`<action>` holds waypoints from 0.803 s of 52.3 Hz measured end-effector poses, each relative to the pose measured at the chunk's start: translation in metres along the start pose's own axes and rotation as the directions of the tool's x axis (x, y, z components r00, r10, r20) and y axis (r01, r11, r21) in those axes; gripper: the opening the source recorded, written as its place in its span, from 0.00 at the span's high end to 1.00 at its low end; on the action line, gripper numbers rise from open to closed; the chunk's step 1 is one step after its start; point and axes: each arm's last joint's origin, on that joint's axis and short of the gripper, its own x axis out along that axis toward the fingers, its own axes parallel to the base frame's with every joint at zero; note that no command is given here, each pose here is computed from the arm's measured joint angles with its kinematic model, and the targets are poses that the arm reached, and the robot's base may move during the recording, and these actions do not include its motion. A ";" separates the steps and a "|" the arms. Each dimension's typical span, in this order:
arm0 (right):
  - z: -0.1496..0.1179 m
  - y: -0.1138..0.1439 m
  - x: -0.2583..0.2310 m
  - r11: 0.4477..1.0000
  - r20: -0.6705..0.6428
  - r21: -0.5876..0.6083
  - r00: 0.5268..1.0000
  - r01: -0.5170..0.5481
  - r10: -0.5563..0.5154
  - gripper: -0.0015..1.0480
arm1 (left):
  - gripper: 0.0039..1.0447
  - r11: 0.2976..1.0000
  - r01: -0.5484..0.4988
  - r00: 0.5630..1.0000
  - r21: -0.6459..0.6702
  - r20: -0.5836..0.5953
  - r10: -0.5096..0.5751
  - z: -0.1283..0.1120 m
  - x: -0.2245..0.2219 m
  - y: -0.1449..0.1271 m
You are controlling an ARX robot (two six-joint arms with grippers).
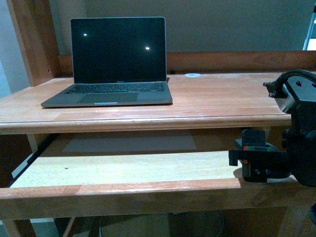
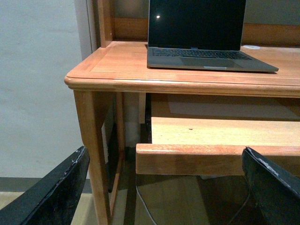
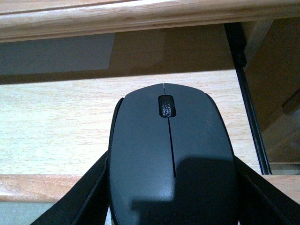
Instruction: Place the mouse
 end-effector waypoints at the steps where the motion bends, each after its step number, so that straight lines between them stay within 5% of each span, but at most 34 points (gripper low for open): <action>1: 0.000 0.000 0.000 1.000 -0.002 -0.001 1.000 0.000 0.000 0.39 | 0.06 1.000 0.000 1.000 0.000 0.000 0.000 0.000 0.000 0.000; 42: 0.006 0.004 0.006 1.000 0.027 -0.013 1.000 0.011 -0.011 0.39 | 0.06 1.000 0.001 1.000 0.000 0.003 -0.001 0.000 0.000 0.000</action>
